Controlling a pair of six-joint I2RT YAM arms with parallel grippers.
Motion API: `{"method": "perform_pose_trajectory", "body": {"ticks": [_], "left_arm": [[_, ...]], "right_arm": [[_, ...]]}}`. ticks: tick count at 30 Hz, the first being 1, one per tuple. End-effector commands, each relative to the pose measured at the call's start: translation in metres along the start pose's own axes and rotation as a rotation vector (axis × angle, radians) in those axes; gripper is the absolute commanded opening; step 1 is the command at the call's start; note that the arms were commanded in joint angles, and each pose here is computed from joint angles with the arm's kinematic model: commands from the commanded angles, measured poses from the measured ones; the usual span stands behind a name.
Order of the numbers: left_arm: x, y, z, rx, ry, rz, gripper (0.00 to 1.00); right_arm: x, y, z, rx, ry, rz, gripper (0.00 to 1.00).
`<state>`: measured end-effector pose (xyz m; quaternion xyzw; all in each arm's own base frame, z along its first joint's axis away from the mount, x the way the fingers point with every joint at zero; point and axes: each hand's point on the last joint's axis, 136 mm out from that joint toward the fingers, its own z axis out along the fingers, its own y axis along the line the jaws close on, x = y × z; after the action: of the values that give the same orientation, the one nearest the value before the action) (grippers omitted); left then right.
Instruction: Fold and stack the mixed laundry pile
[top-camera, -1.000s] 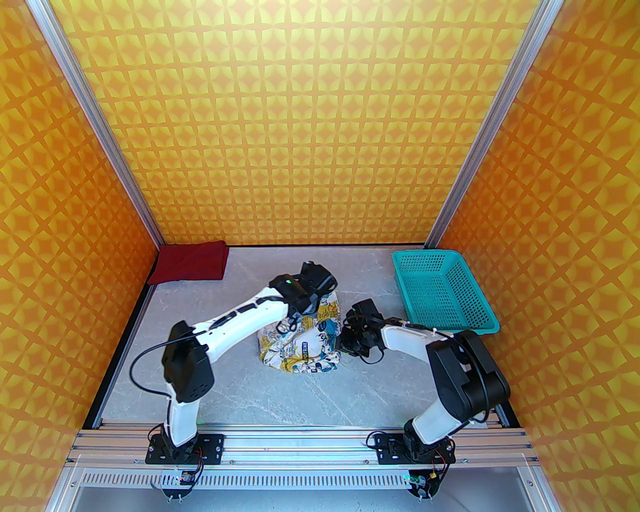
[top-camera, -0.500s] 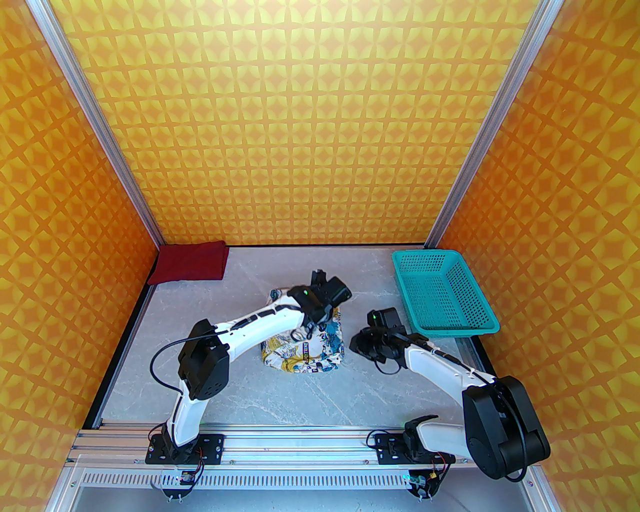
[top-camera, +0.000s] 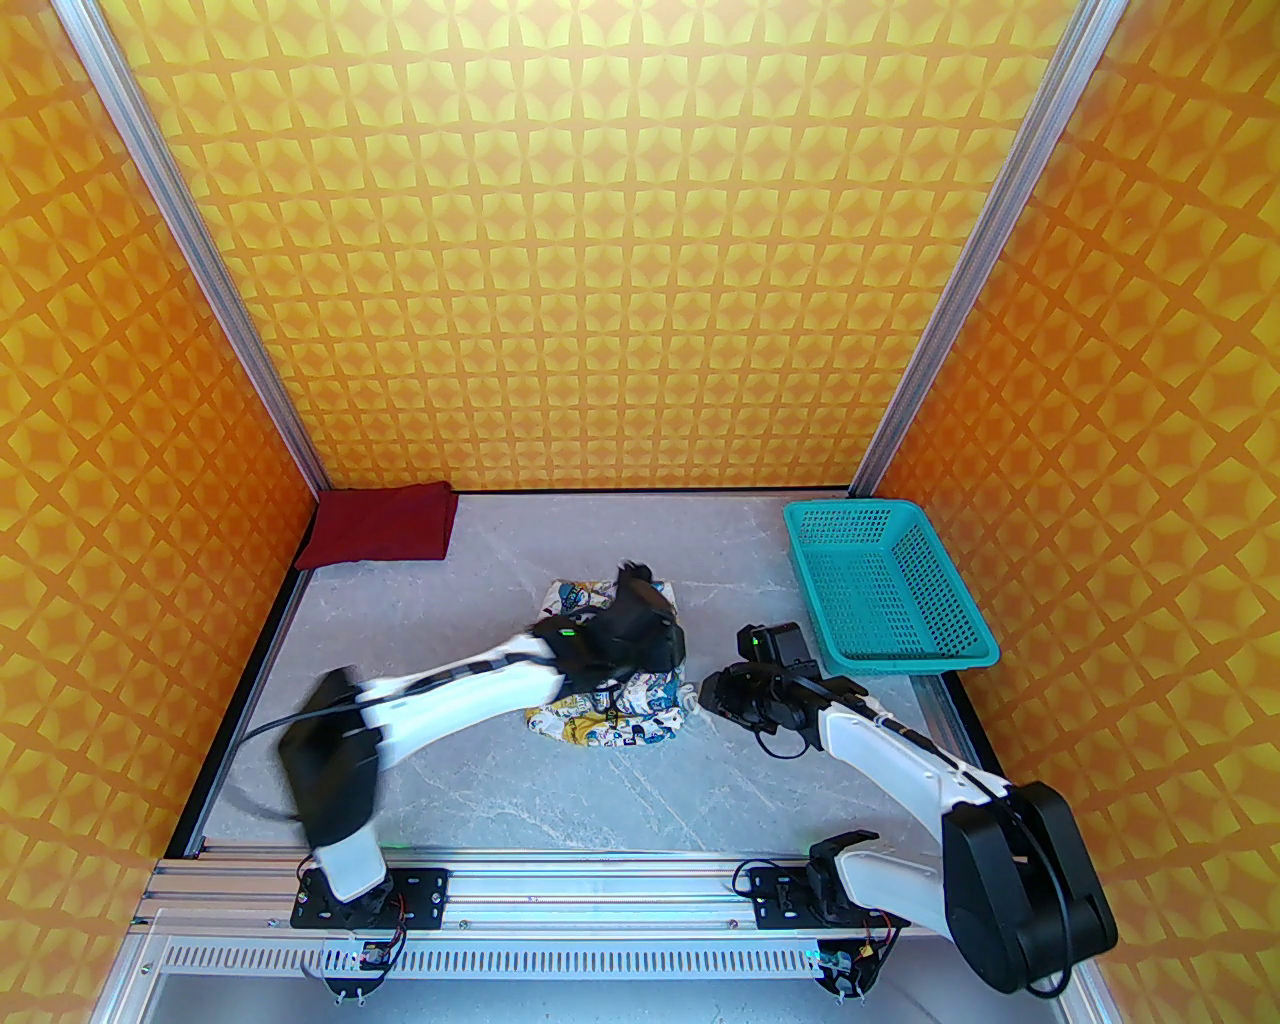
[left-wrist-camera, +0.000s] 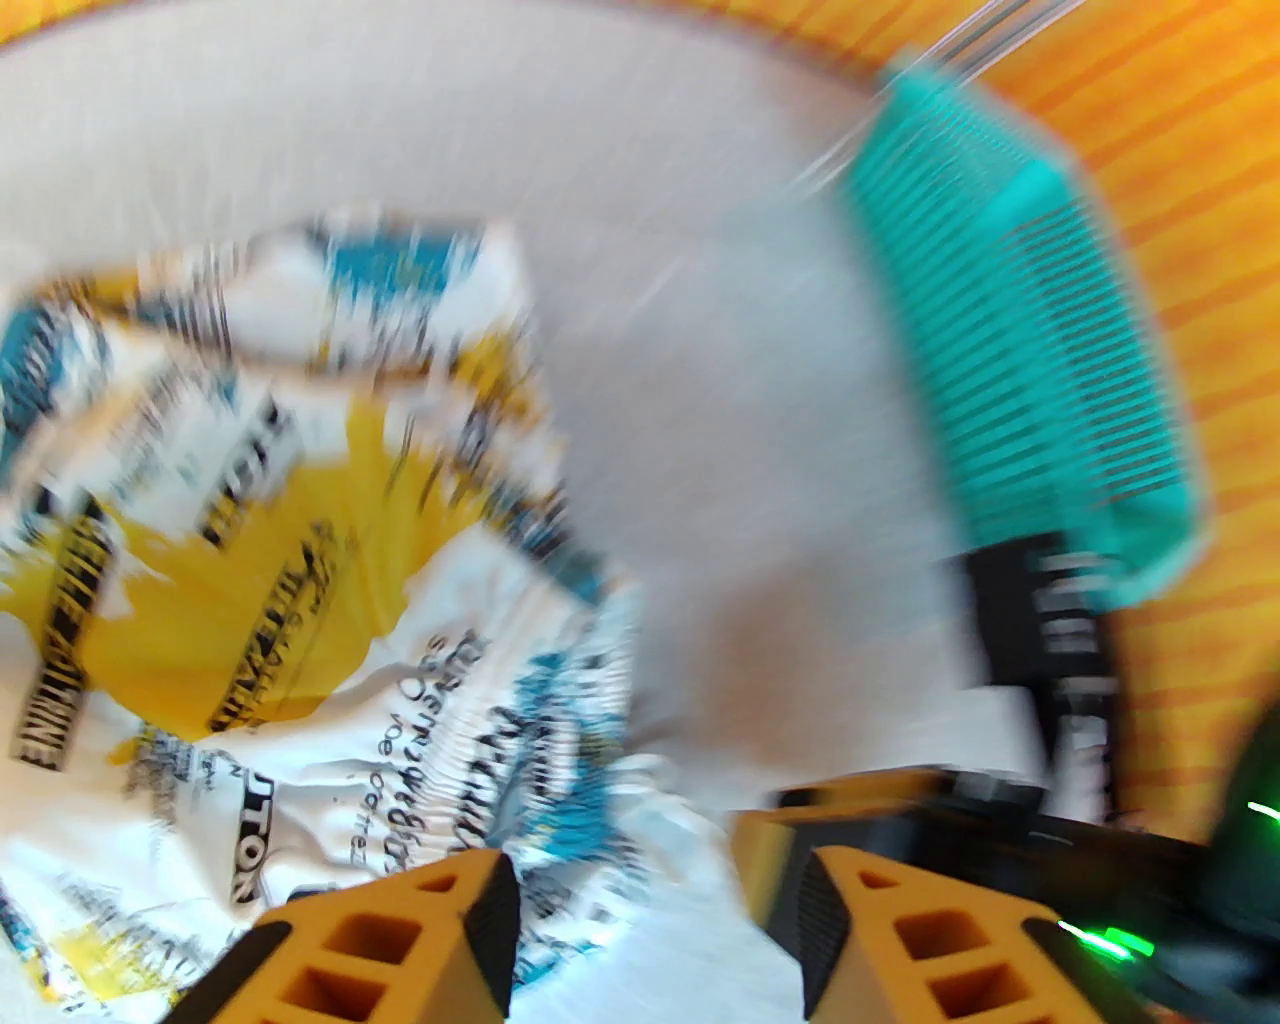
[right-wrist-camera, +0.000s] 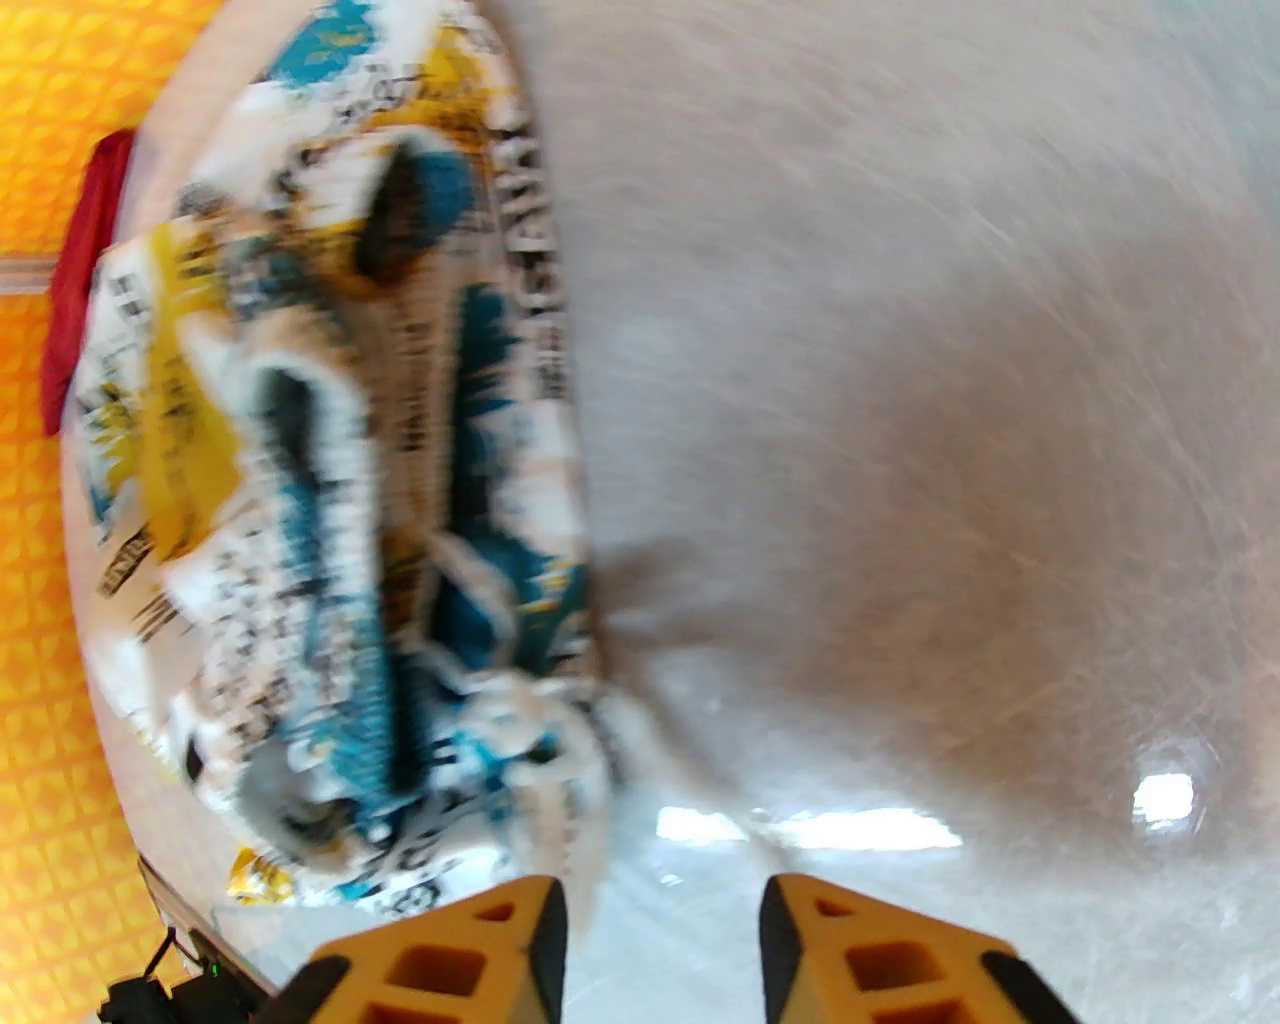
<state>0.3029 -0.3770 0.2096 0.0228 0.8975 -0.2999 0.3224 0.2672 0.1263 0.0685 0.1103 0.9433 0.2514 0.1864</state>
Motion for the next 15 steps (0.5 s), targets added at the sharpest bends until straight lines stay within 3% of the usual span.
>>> {"method": "perform_pose_trajectory", "body": {"ticks": [1, 5, 10, 15], "left_arm": [[-0.006, 0.046, -0.017, -0.042, -0.003, -0.012, 0.46], [0.007, 0.108, -0.027, -0.111, 0.054, -0.047, 0.43], [0.031, 0.152, -0.022, -0.144, 0.097, -0.107, 0.46], [0.057, 0.188, -0.009, -0.196, 0.157, -0.161, 0.44]], "right_arm": [[-0.014, 0.040, -0.016, -0.074, -0.009, -0.107, 0.40], [-0.018, 0.063, -0.002, -0.070, 0.030, -0.172, 0.40], [-0.017, 0.080, 0.028, -0.072, 0.103, -0.203, 0.38], [-0.015, 0.041, 0.061, 0.115, 0.141, -0.197, 0.36]]}}
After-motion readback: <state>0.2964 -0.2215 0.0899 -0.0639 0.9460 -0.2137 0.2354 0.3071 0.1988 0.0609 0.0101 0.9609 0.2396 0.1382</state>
